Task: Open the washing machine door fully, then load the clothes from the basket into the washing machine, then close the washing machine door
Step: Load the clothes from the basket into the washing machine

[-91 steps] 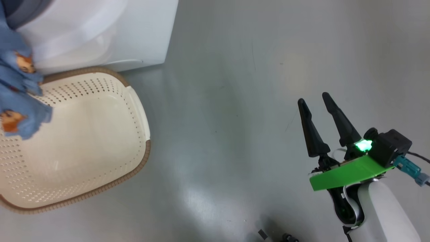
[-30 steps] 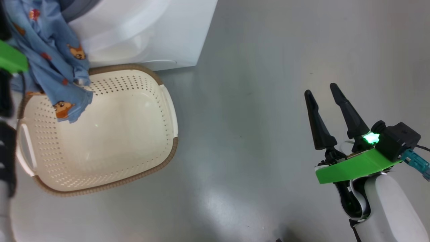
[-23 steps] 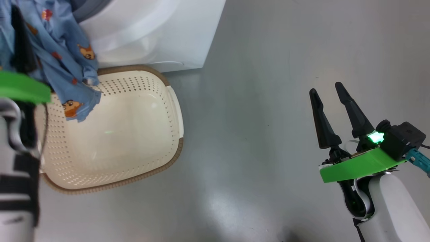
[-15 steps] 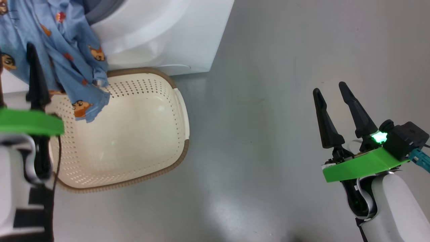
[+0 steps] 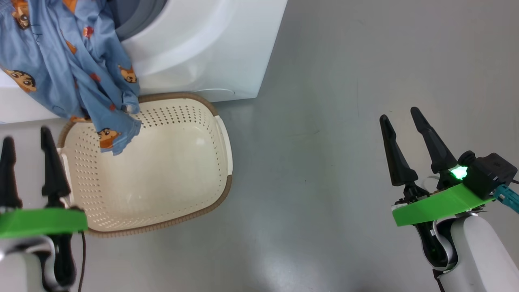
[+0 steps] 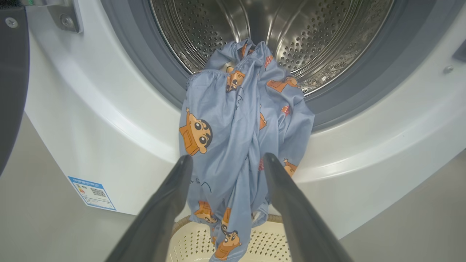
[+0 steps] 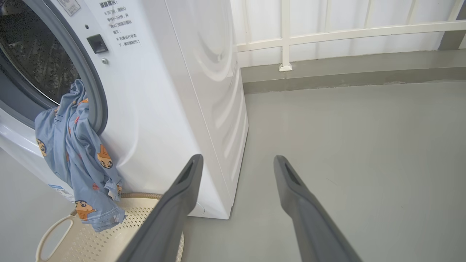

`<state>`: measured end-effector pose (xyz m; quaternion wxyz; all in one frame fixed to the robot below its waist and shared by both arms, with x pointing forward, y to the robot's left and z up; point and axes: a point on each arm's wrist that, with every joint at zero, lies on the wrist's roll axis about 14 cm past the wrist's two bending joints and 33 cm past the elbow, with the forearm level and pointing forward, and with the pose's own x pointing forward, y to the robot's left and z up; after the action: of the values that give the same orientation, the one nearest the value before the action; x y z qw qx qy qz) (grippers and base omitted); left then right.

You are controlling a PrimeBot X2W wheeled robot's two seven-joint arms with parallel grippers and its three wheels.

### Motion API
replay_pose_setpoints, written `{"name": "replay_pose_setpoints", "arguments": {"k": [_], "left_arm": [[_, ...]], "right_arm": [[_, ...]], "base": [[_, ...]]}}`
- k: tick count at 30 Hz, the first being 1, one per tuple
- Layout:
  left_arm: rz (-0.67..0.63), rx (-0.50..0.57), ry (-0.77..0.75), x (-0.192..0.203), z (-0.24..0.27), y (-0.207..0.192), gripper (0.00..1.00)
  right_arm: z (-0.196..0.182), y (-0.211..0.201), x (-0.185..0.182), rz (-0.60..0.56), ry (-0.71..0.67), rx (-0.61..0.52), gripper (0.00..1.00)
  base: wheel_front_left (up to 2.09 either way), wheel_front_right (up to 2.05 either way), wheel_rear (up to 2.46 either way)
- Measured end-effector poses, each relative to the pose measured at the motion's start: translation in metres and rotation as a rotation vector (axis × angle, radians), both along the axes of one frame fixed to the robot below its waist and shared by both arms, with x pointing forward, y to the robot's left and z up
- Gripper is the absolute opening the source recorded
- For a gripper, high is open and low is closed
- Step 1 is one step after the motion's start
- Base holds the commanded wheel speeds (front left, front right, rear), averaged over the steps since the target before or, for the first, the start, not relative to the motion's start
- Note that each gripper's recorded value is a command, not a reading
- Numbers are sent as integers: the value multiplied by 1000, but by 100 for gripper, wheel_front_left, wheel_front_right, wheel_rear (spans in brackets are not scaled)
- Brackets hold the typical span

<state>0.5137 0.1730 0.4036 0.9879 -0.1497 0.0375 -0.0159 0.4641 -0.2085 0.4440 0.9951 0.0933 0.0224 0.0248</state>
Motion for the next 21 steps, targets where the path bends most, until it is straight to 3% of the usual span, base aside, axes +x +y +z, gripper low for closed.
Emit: {"name": "replay_pose_setpoints", "arguments": {"k": [13,21], "left_arm": [[32,6,25,-24,-3,9,100],[-11,-9,129,-26,-40,-3,100]], "right_arm": [[1,2,-2,11,0,-5,100],[-8,1,-1,9,23,-6,100]], "base": [[0,0,0],[0,0,0]]}}
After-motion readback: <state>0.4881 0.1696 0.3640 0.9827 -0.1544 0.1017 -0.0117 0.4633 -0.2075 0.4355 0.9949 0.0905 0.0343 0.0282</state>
